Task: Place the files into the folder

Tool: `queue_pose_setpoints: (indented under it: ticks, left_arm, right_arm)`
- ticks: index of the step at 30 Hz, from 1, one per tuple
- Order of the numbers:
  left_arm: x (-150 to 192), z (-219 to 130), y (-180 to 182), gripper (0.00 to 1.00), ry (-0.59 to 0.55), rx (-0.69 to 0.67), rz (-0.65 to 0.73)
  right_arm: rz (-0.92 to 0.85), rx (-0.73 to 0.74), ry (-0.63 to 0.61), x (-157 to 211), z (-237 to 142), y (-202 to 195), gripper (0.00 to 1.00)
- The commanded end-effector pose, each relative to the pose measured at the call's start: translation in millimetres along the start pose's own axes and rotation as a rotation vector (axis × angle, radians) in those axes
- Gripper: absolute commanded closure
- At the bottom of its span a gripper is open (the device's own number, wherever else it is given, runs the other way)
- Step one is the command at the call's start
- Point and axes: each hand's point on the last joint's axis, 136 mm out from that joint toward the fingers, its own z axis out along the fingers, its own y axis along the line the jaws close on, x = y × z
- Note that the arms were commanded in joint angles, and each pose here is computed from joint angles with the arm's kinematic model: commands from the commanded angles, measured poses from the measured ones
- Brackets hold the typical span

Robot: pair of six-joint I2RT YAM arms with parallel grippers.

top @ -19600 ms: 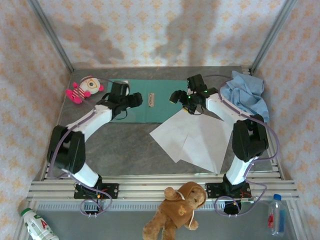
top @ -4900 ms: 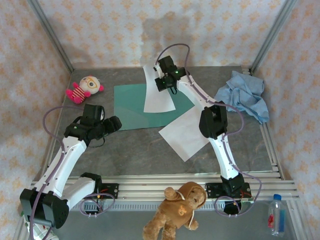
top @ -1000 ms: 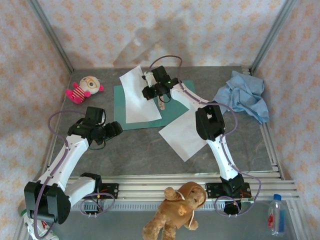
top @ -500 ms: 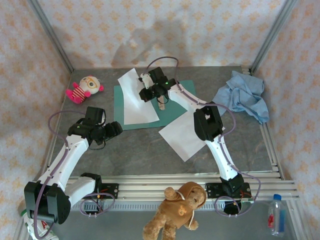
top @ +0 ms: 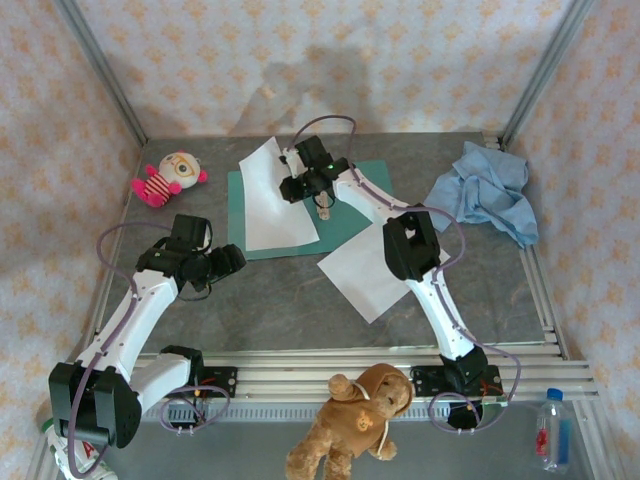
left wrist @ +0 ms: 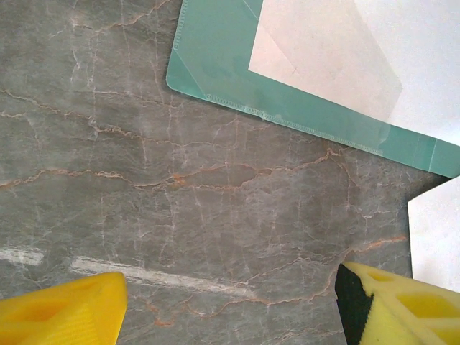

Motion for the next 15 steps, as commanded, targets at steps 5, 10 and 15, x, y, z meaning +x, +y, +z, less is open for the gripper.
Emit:
queue_pose_setpoints:
  ticks: [5,10,15]
  left_arm:
    - [0,3,0,0.23,0.004,0.016,-0.005]
    - [0,3,0,0.23,0.002,0.018,-0.006]
    - [2,6,2,0.23,0.006,0.014,-0.014]
  right_arm:
    - [0.084,0.017,-0.006,-6,-1,-18,0.68]
    - [0.114,0.020,-0.001,-6,3,-26,0.67]
    - [0.136,0.037,0.014,-1,7,-33,0.70]
